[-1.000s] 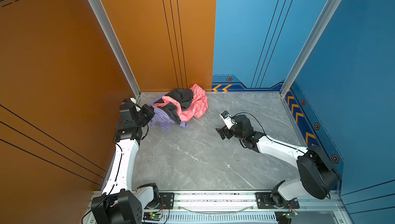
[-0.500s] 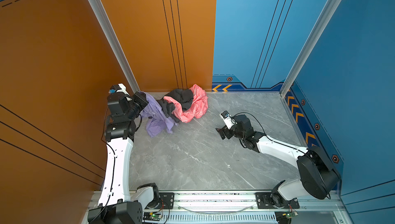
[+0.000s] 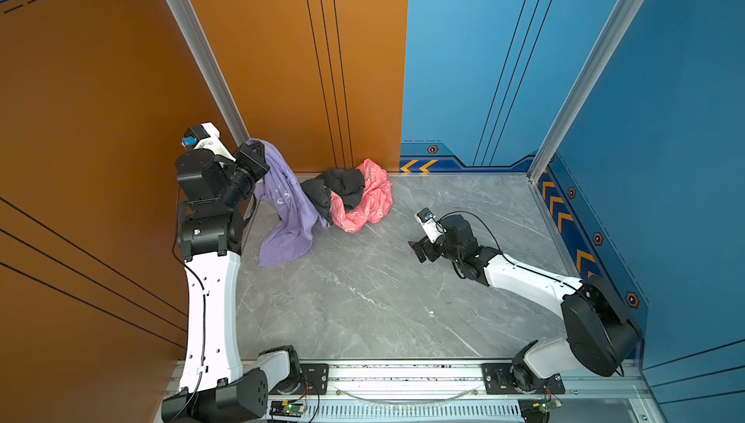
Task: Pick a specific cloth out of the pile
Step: 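Lift the lavender T-shirt up out of the pile with the left gripper, then swing the left gripper toward the right gripper and drop the T-shirt on the table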
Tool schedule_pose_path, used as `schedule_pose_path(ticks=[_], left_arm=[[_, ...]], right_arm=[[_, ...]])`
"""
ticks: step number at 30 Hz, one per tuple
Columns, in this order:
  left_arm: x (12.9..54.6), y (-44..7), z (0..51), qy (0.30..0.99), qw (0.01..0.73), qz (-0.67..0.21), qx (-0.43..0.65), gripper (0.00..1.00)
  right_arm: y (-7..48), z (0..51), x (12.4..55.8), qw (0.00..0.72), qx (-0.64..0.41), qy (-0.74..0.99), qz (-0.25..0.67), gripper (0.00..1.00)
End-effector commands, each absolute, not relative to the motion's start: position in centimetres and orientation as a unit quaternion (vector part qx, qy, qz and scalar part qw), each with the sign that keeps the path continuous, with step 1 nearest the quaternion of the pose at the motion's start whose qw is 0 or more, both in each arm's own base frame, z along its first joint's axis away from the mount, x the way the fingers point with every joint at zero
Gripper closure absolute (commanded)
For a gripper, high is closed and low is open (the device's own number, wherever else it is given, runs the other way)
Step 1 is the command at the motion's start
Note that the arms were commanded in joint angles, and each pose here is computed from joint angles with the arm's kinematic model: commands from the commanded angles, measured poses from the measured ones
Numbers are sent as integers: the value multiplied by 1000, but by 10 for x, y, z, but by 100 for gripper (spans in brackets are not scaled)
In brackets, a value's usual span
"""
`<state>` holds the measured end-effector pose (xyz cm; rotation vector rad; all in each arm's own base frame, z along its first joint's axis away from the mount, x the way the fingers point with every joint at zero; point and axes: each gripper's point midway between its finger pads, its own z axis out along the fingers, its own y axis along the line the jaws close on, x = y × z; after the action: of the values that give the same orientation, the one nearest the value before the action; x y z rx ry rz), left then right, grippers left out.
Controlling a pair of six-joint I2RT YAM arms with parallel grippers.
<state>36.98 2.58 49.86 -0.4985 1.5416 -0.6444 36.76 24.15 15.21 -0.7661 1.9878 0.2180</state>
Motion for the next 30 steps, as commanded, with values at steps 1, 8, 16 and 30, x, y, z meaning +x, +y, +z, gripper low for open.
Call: schedule_pose_path(ticks=[1, 8, 16, 30], left_arm=[[354, 2, 574, 614, 711, -319, -125, 100], [355, -40, 616, 585, 706, -396, -52, 100], [355, -101, 652, 566, 677, -470, 31, 100], [384, -264, 577, 623, 537, -553, 131, 100]], right_arm=[[232, 174, 375, 495, -297, 814, 66, 0], [212, 194, 388, 513, -246, 821, 40, 0], [175, 208, 398, 530, -163, 832, 22, 0], [69, 229, 400, 544, 23, 838, -35, 0]])
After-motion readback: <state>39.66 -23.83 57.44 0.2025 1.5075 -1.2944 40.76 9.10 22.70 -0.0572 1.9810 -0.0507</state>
